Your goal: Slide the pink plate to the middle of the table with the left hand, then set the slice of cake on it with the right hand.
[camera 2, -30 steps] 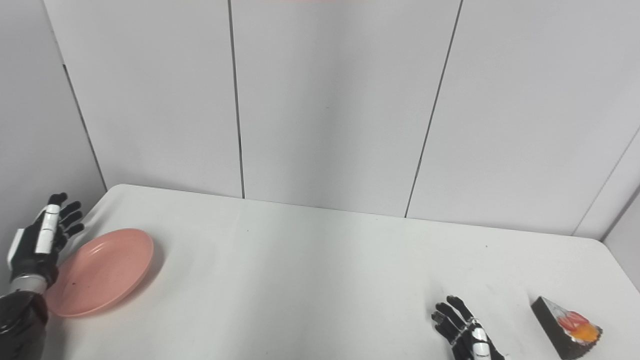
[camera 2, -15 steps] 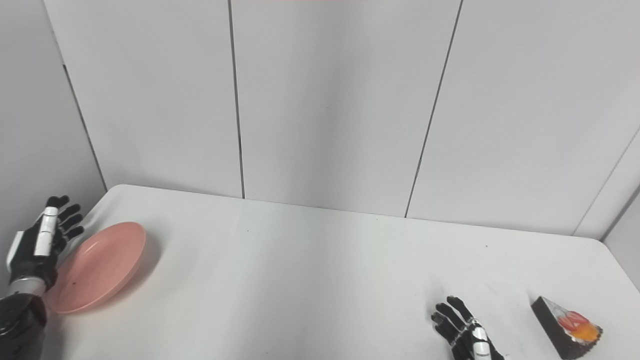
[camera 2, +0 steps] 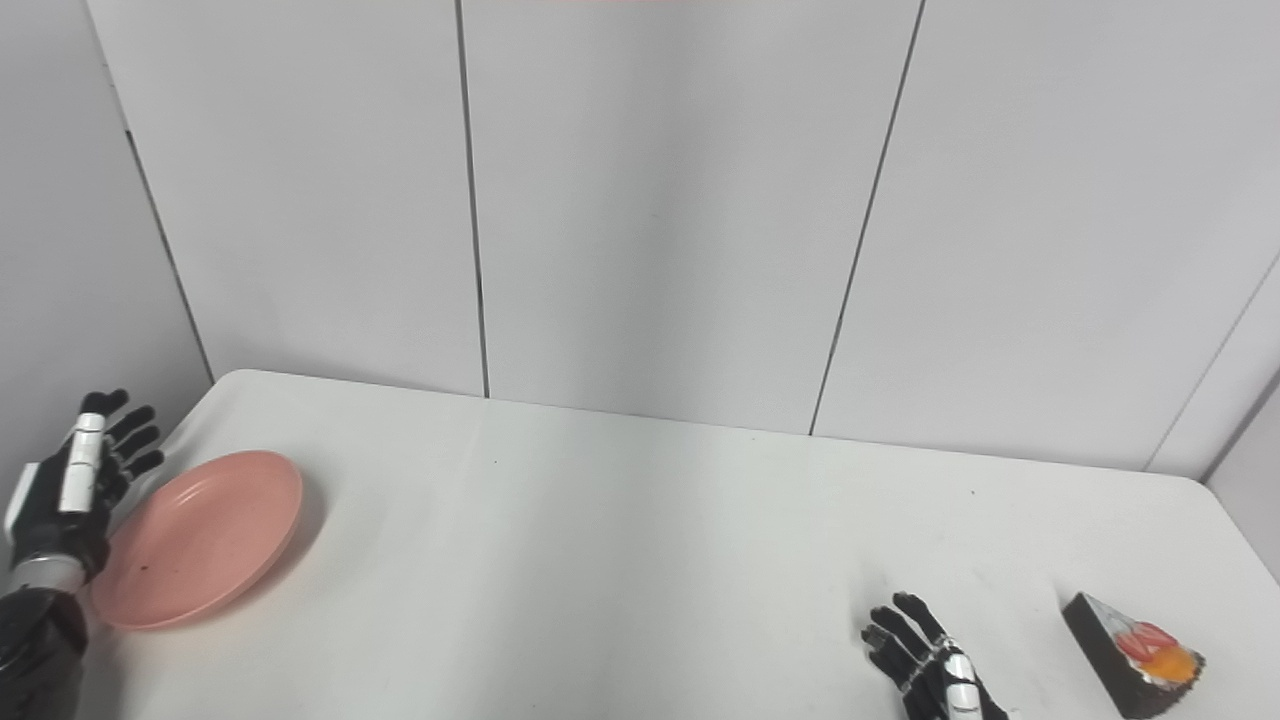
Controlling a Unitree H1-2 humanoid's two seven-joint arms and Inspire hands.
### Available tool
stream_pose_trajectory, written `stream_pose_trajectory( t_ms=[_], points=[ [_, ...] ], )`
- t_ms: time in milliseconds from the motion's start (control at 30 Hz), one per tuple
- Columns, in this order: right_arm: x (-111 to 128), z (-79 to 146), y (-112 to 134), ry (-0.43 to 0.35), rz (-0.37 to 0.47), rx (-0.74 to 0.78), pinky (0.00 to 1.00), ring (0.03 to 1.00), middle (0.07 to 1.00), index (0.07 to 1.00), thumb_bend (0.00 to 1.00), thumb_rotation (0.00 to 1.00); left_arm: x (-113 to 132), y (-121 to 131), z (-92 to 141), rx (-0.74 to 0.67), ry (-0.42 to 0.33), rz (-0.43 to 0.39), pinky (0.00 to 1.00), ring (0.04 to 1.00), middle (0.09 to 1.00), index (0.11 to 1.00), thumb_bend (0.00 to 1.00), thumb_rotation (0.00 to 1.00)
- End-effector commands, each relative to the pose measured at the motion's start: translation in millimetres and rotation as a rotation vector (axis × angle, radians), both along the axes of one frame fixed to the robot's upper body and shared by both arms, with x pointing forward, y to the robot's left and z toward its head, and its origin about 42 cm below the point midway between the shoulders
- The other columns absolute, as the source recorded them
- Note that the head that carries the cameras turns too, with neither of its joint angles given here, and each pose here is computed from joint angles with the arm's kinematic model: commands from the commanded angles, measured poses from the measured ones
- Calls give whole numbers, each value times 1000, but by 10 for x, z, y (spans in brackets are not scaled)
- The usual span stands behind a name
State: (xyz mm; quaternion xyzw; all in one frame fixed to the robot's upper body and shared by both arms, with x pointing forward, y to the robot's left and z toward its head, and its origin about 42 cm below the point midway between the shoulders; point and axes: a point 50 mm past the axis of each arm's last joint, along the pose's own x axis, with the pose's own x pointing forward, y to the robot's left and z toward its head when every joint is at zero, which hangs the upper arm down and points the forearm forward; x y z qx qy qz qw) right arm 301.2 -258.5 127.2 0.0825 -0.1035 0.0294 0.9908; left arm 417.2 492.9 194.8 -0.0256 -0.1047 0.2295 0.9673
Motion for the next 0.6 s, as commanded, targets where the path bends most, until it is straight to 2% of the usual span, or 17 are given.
stream_pose_trajectory(
  t_ms=[0,400,567],
  points=[
    [-29,-48,6,3,-5,4,836,787,789,812,688,908,24,108,306,47,-89,5,775,845,844,875,843,883],
    [-39,-36,-10,15,-7,12,841,790,788,808,682,902,-29,73,237,37,-79,1,814,856,845,894,827,888],
    [-32,-41,-9,14,-7,10,842,791,789,809,679,902,-58,97,232,37,-84,4,837,868,873,896,816,892]
  ],
)
